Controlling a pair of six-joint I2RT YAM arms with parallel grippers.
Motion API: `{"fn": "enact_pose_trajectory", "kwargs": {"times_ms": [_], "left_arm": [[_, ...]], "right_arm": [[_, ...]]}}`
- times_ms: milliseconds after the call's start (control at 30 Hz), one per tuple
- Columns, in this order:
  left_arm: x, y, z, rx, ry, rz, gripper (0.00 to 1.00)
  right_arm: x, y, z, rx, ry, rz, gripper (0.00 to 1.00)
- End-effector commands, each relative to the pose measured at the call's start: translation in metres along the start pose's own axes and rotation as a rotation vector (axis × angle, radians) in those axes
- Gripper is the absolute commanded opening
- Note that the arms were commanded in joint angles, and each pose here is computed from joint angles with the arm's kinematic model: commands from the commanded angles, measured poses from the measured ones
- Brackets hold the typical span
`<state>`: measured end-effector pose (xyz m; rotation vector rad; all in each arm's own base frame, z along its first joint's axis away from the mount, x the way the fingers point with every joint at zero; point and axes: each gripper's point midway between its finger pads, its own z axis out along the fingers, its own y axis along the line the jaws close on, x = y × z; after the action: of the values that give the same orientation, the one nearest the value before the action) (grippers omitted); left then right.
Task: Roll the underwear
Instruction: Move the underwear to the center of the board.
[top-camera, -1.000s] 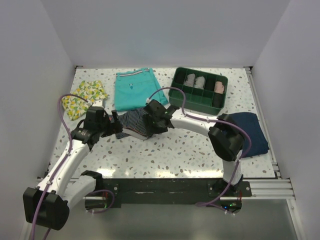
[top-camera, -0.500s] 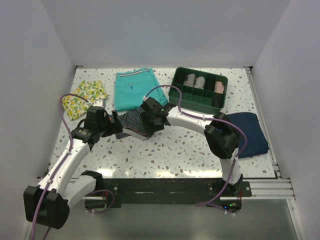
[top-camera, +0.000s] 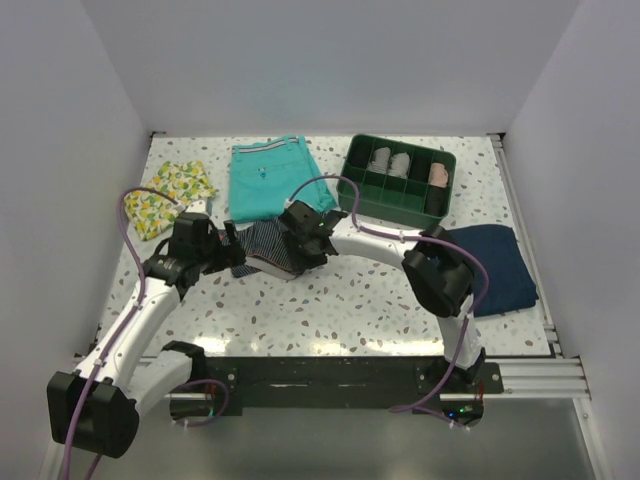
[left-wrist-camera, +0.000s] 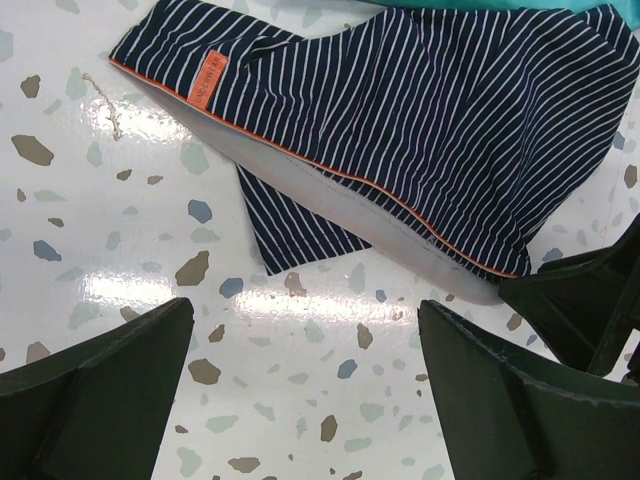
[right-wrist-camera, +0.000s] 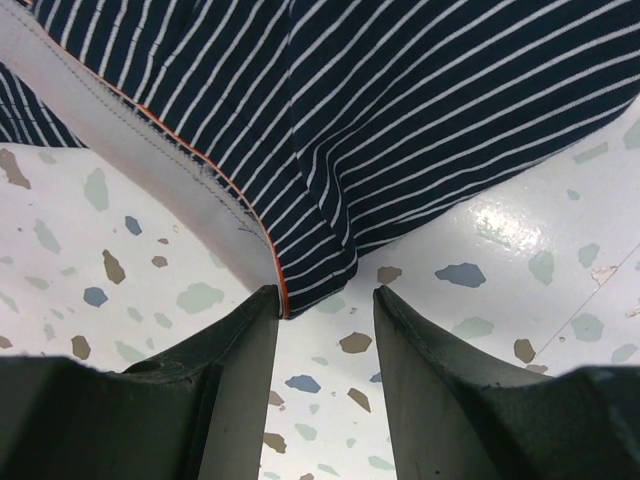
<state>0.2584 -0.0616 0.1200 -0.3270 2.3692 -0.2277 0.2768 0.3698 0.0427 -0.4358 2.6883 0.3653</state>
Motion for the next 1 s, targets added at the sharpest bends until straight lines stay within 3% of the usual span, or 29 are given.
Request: {"fn": "enact_pose_trajectory", "kwargs": {"times_ms": [0,233,300,433,500,733,967], "left_arm": [[-0.011,-0.007,-0.004,0.035,-0.043,0.012,1.00],[-0.010,-0.007,-0.004,0.035,-0.038,0.014,1.00],[-0.010,-0.007,-0.004,0.034,-0.037,0.014,1.00],[-0.011,-0.007,-0.006,0.036,-0.044,0.012,1.00],[-0.011,-0.007,-0.007,0.037,-0.049,0.010,1.00],[-0.013,-0.007,-0.006,0.034,-0.054,0.012,1.00],[-0.014,-0.008,-0.008,0.039,-0.055,0.012,1.00]], "right_arm": [[0.003,-0.009,0.005,0.052,-0.010,-0.009,0.46],[-0.002,-0.010,0.011,0.062,-0.032,-0.014,0.29],[-0.002,-0.013,0.009,0.075,-0.032,-0.018,0.28],[-0.005,-0.017,-0.007,0.082,-0.057,-0.033,0.00],[-0.002,-0.021,-0.017,0.084,-0.061,-0.048,0.00],[-0.053,-0.010,-0.118,0.009,-0.289,-0.085,0.00],[-0.089,-0.009,-0.184,0.009,-0.430,-0.117,0.00]]}}
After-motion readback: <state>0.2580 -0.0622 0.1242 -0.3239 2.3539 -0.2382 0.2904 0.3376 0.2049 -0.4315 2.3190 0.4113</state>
